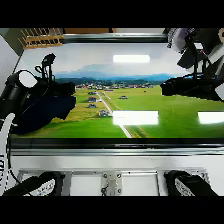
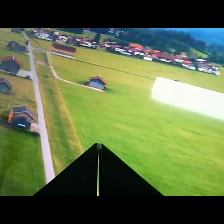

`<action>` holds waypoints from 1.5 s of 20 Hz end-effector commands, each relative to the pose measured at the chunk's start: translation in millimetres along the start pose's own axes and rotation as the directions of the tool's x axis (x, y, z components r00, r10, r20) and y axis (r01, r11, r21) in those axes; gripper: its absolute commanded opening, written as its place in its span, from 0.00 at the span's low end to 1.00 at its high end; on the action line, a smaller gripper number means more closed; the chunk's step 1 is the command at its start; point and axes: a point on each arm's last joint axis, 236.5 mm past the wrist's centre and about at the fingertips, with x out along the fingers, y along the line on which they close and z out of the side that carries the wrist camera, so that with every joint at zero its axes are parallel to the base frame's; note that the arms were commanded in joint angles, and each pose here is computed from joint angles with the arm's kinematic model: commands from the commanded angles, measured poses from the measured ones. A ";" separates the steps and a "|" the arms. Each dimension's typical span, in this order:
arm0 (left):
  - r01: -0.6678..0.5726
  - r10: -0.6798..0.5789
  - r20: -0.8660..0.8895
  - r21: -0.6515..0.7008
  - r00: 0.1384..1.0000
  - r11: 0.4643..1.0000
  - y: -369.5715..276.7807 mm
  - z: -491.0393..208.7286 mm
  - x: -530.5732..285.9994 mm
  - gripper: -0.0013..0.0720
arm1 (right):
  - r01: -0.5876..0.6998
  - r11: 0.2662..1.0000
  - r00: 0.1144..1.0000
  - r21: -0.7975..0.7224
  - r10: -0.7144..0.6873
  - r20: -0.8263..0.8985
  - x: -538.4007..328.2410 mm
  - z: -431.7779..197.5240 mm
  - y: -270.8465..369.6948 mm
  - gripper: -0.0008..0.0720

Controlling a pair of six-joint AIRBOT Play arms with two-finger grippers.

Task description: Fold the clothes and pants, and hang the long-sleeved shirts on hangers.

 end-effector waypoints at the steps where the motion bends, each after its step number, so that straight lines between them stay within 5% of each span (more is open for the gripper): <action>1: -0.001 0.001 -0.003 0.000 1.000 1.000 0.4 -0.6 1.2 0.03 | 0.000 1.000 1.000 0.001 0.000 -0.002 0.9 -0.9 -0.1 0.03; 10: -0.010 0.008 -0.069 -0.040 0.998 0.999 11.7 -9.6 29.4 0.03 | -0.001 1.000 1.000 0.004 0.001 -0.012 3.9 -2.8 -1.0 0.03; 14: -0.108 0.108 -0.001 -0.024 0.994 0.994 48.9 15.6 13.0 0.03 | -0.001 1.000 1.000 0.004 0.001 -0.012 3.9 -2.8 -0.9 0.03; 15: -0.152 0.153 0.024 -0.011 0.988 0.988 64.2 25.7 2.1 0.19 | -0.001 1.000 1.000 0.004 0.001 -0.012 3.9 -2.8 -1.0 0.03; 16: -0.201 0.199 0.048 0.029 0.979 0.979 77.9 33.9 -6.1 0.82 | -0.002 1.000 1.000 0.004 0.002 -0.012 3.9 -2.8 -0.8 0.03; 17: -0.251 0.245 0.076 0.080 0.966 0.965 91.1 42.4 -12.3 0.98 | -0.001 1.000 1.000 0.004 0.001 -0.011 3.9 -2.7 -1.0 0.03; 23: -0.191 0.276 -0.092 0.520 0.957 0.833 113.3 15.4 49.7 0.98 | -0.002 1.000 1.000 0.004 0.002 -0.012 3.9 -2.8 -0.8 0.03; 30: -0.038 0.262 -0.333 0.551 0.906 0.834 122.9 -45.2 122.1 0.98 | -0.002 1.000 1.000 0.004 0.002 -0.012 3.9 -2.8 -0.8 0.03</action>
